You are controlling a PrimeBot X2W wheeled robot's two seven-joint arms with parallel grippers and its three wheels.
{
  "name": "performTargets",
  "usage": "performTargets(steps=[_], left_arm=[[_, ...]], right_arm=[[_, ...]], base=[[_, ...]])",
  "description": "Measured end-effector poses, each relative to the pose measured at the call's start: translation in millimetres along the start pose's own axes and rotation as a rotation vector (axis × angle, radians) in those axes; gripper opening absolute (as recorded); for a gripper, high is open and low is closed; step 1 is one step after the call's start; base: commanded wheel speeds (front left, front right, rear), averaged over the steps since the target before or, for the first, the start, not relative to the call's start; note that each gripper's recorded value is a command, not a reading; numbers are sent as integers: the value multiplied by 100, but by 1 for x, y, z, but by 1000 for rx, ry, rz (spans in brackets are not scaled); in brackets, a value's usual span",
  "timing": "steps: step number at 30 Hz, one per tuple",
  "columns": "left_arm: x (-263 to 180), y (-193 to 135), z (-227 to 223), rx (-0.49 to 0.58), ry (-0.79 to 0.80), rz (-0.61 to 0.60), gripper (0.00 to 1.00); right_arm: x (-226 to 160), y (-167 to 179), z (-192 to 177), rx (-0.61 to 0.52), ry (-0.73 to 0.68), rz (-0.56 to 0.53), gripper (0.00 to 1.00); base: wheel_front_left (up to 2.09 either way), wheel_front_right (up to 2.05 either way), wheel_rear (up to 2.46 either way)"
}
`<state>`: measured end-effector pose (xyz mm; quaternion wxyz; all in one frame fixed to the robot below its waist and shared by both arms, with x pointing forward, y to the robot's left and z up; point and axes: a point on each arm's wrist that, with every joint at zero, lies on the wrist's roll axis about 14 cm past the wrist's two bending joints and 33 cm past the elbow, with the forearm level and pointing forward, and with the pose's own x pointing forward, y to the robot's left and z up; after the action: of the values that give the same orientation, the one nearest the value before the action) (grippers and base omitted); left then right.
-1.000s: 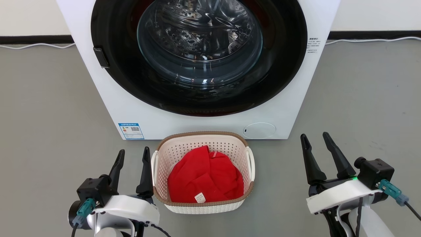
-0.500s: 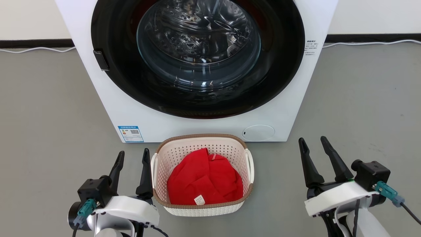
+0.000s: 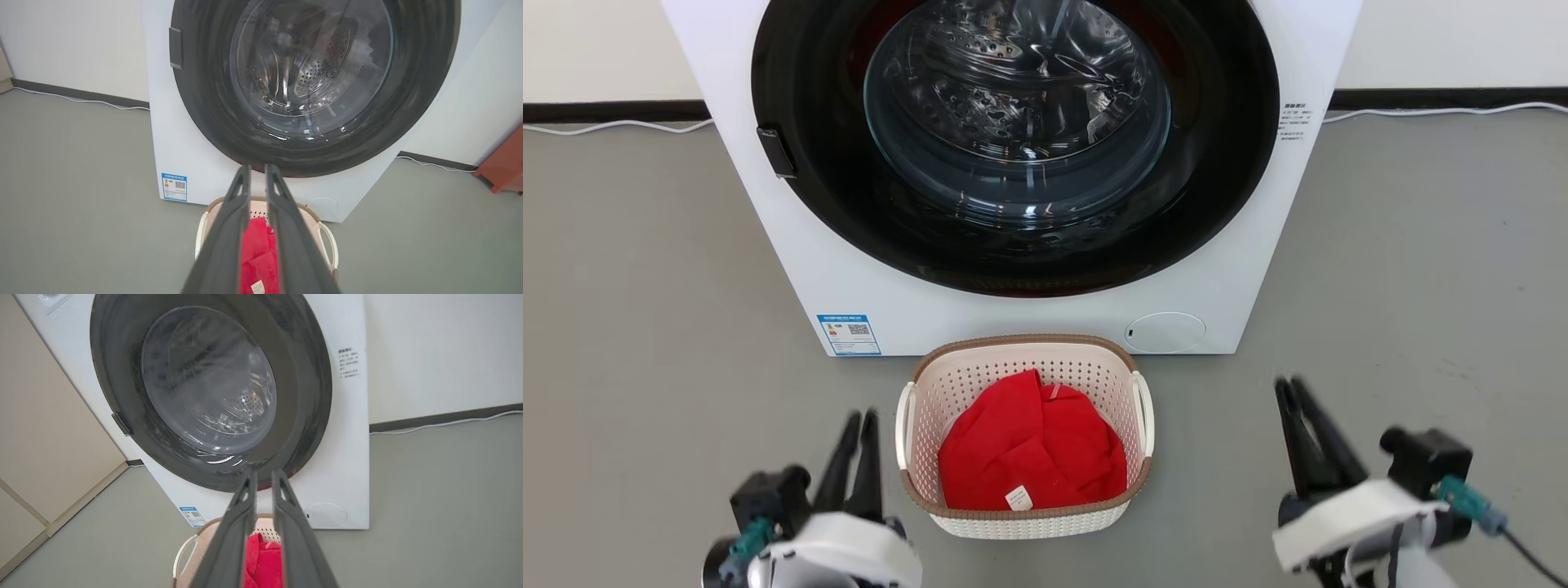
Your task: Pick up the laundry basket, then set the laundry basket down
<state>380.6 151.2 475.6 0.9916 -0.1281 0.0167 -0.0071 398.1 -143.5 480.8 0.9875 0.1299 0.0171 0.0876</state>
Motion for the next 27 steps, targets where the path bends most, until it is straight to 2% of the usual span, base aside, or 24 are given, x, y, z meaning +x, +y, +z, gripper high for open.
performTargets(steps=[3, 27], left_arm=[[-8, 5, -15, -11, 50, 18, 0], [-8, 17, -17, -262, 90, 78, 0]], right_arm=[[-9, -3, -15, 25, 44, -18, 0], [-9, -19, -7, 264, 25, -105, 0]], base=[[0, 0, 0], [0, 0, 0]])
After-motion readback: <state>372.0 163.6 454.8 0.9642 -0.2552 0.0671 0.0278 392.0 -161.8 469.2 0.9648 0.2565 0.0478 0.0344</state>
